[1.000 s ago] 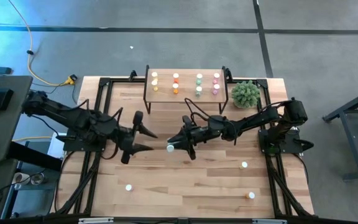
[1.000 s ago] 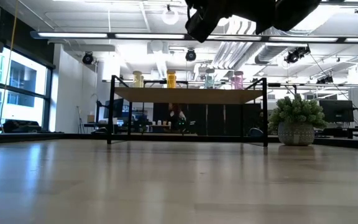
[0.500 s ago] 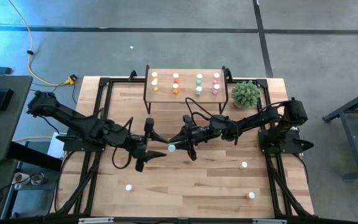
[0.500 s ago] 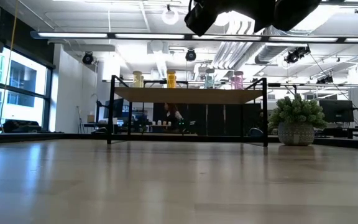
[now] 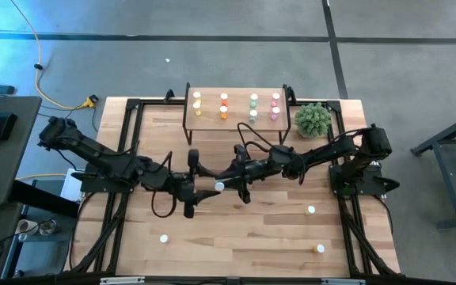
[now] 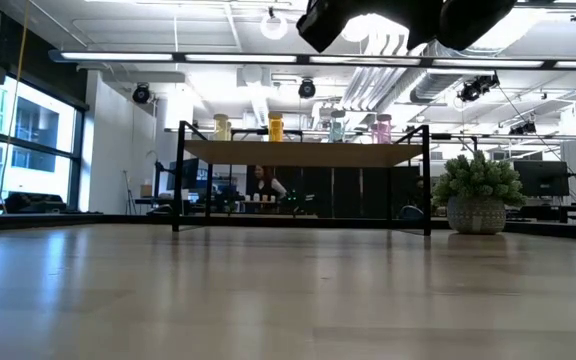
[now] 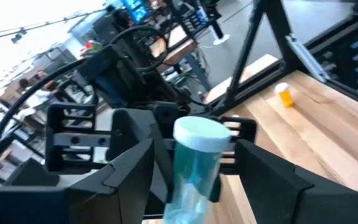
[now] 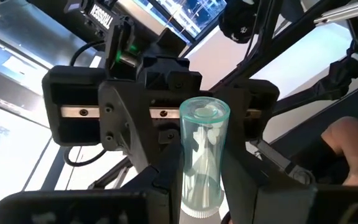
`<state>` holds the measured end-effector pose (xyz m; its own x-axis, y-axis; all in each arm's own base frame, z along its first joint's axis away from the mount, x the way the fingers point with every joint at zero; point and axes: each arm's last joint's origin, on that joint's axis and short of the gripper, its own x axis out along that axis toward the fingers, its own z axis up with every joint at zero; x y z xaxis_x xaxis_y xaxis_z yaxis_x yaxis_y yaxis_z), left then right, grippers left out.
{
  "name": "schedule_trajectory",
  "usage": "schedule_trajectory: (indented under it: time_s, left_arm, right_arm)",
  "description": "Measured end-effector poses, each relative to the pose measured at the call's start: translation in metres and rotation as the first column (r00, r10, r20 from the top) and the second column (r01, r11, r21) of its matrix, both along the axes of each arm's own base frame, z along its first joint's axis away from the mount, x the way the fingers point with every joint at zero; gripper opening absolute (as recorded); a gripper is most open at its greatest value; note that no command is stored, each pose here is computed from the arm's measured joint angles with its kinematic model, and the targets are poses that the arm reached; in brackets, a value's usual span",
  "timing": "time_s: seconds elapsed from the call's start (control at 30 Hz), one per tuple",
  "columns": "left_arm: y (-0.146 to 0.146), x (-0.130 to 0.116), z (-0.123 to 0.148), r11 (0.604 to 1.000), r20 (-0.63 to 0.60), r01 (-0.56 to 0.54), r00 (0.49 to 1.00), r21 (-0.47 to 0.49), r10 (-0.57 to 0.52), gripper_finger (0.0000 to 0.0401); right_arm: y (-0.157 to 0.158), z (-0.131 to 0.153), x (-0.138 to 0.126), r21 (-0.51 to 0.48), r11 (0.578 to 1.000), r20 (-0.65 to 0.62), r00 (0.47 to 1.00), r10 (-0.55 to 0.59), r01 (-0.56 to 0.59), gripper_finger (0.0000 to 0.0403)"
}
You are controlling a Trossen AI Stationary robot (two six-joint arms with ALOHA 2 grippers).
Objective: Pick and place medicine bottles onto shelf by color
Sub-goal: Put the blue pill bottle on the shelf aligned with the other blue pill bottles
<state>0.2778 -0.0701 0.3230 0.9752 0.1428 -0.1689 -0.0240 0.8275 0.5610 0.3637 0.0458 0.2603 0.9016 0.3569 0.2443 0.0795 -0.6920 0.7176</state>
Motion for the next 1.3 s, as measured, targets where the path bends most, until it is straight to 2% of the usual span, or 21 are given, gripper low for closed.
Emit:
schedule_trajectory:
  time_s: [0.53, 0.67, 1.0, 1.3]
  left_arm:
    - [-0.0006, 0.0026, -0.0004, 1.000, 0.014, -0.003, 1.000, -0.004, 0.003, 0.0155]
    - [-0.0010, 0.0032, 0.0011, 1.000, 0.031, 0.008, 0.999, -0.011, -0.007, 0.0157]
    - [-0.0025, 0.0032, 0.0023, 0.999, 0.047, 0.027, 0.999, -0.018, -0.026, 0.0158]
    - [-0.0065, 0.0017, 0.0032, 1.000, 0.054, 0.022, 0.998, -0.016, -0.021, 0.0181]
  right_arm:
    - [0.0011, 0.0022, -0.0011, -0.011, 0.999, 0.028, 0.999, 0.042, -0.042, 0.0074]
    - [0.0017, 0.0027, -0.0016, -0.021, 0.997, 0.035, 0.996, 0.077, -0.076, 0.0074]
    - [0.0013, 0.0031, -0.0015, -0.038, 0.996, 0.040, 0.996, 0.078, -0.076, 0.0074]
    - [-0.0038, 0.0022, -0.0010, -0.043, 0.996, 0.034, 0.997, 0.073, -0.072, 0.0074]
